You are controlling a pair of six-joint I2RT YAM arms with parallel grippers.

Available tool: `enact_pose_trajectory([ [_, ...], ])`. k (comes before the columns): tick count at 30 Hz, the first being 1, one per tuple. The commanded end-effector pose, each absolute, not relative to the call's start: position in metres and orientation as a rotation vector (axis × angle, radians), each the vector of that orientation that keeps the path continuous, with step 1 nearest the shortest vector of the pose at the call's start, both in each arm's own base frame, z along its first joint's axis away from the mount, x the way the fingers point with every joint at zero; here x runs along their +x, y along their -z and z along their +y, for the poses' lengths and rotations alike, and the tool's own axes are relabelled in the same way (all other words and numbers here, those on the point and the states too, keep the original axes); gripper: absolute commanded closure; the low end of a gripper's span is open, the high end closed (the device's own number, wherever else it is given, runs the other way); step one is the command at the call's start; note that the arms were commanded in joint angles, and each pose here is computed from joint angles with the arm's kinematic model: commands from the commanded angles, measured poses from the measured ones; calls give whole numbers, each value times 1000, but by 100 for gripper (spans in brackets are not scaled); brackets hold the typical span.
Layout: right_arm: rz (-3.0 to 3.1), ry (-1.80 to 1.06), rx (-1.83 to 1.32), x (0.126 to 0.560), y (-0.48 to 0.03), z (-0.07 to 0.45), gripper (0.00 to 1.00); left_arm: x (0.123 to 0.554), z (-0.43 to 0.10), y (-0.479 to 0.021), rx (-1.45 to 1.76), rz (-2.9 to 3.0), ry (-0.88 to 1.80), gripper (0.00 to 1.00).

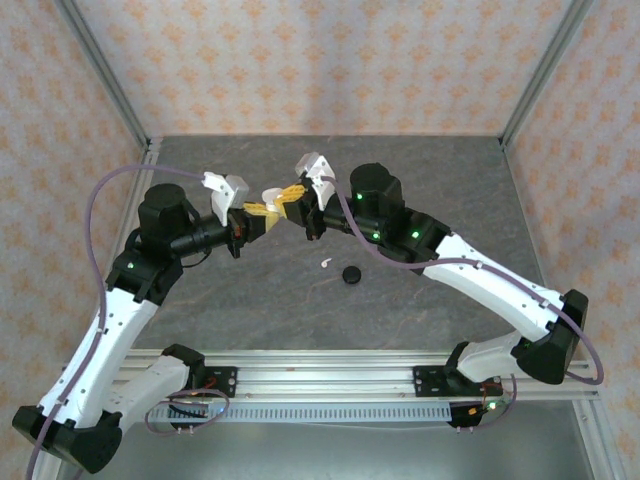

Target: Insert wireless bluetooth earbuds into charging case

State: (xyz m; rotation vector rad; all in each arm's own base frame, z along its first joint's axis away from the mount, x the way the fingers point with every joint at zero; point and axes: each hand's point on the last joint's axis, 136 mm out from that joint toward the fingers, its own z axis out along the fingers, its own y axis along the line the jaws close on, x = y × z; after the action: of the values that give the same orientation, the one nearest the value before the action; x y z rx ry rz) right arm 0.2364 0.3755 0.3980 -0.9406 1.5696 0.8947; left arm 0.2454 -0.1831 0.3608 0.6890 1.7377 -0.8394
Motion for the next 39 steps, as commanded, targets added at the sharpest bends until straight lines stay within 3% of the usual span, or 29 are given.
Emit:
enact_pose_trajectory([
  [1, 1545, -949, -1013, 214, -408, 377, 90, 242, -182, -377, 695, 1681, 818, 100],
  [8, 1559, -965, -1010, 212, -408, 377, 76, 244, -183, -375, 680, 1685, 822, 100],
  [39, 1607, -987, -827, 217, -429, 356, 63, 244, -182, -374, 680, 1691, 793, 100],
])
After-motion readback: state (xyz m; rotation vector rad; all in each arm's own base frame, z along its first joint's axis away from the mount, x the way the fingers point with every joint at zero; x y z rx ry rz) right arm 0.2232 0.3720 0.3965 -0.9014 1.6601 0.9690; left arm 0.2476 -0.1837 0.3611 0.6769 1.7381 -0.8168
